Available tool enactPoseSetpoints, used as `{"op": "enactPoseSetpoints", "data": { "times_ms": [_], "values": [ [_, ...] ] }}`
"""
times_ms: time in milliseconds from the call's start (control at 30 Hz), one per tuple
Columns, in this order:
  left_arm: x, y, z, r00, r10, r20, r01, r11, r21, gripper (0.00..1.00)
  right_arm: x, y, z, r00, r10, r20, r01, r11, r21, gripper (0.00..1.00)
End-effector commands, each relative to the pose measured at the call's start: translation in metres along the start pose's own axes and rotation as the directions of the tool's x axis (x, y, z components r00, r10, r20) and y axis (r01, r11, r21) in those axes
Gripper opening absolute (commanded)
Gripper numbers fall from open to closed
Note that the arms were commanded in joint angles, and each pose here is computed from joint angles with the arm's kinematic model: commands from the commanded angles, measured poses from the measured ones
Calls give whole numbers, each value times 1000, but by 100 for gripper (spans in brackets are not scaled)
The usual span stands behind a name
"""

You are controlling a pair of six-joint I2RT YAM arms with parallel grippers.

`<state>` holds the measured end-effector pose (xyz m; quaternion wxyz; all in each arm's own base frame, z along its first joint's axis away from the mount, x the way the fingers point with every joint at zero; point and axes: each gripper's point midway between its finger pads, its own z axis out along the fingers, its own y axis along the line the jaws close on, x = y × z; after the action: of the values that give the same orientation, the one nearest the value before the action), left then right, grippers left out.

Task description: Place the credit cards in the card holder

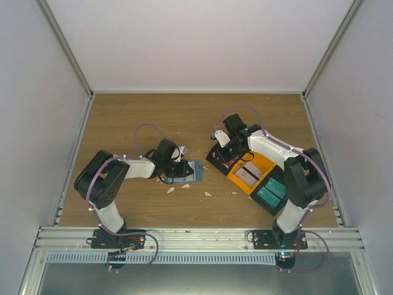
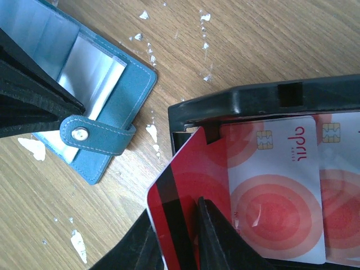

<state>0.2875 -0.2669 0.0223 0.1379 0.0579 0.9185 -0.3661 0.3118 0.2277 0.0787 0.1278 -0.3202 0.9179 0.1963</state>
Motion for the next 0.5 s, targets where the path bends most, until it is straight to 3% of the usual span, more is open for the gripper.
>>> {"op": "enactPoseSetpoints", "data": {
  "times_ms": [0,467],
  "values": [
    [10,21,5,999,-31,-30,28,996,-81,11,-2,7,-7,1000,1,32,0,1000,-20,15],
    [10,20,4,999,-30,-28,27,997,-76,11,-11,-1,-28,996,11,91,-16,999,51,6]
  ]
}}
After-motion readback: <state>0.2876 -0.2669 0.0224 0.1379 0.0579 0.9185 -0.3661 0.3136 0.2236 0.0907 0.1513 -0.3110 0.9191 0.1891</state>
